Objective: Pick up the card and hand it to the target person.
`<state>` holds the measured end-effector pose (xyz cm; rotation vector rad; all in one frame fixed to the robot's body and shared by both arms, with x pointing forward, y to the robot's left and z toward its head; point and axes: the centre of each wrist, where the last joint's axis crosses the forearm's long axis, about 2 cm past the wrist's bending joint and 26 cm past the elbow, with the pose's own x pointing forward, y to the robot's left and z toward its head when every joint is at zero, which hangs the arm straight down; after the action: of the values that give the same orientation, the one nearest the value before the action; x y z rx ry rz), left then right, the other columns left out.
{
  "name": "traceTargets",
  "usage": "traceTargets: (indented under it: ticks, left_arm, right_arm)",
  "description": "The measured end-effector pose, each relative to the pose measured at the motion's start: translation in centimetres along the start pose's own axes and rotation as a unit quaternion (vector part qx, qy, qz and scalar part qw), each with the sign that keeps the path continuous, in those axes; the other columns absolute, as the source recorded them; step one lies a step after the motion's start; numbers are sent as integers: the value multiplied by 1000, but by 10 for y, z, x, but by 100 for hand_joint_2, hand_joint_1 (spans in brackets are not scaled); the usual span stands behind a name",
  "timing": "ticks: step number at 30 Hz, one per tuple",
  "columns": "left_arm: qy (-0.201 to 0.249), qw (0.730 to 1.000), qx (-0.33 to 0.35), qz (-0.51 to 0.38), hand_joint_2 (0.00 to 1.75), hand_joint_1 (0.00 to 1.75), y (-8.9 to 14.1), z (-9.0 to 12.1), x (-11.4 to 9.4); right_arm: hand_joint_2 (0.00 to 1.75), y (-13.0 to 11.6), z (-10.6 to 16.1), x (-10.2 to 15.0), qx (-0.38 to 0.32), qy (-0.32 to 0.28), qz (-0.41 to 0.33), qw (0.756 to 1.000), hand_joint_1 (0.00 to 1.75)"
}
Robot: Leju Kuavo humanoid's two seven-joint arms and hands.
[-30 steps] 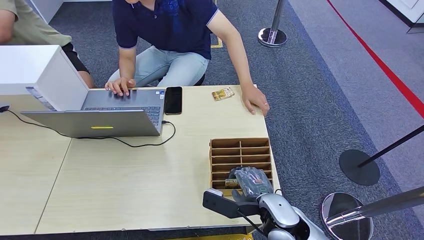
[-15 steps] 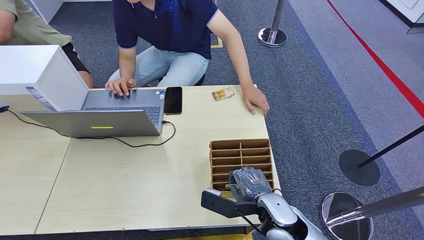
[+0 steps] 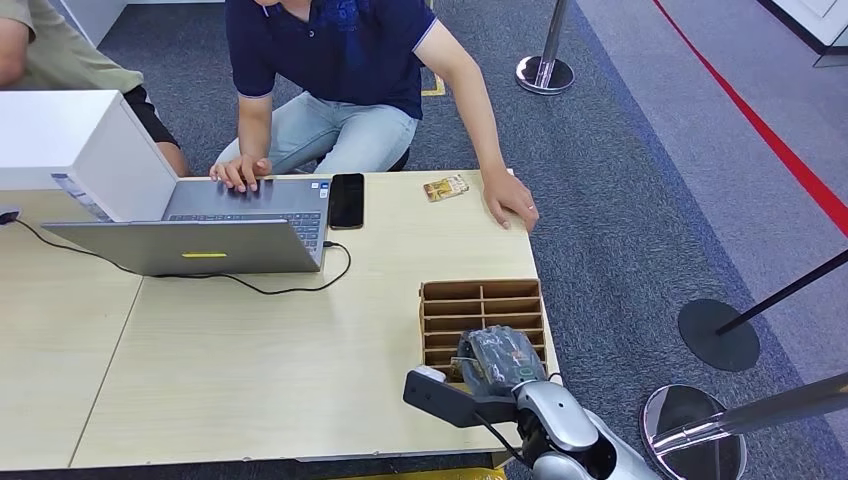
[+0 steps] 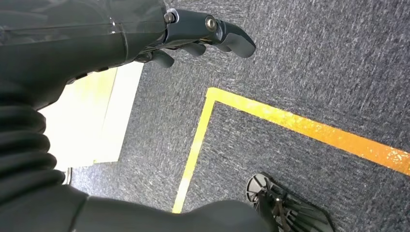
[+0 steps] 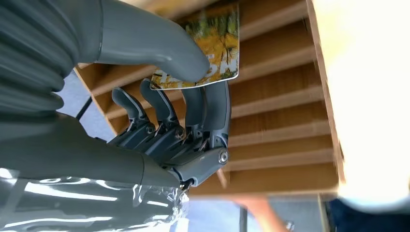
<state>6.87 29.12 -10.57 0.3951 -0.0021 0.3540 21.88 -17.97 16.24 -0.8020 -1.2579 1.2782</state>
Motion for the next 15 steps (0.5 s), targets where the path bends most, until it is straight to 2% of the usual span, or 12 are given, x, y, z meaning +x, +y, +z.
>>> traceTargets:
  ticks: [7,15]
  left_arm:
    - [-4,1000,-5,-3,175,0,0,0,0]
    - [-10,1000,-10,-12,175,0,1,-1,1]
  right_arm:
    - [175,-34,-11,9,-131,-36,-60,989,150]
    - [175,-68,-19,17,-223,-90,-75,968,150]
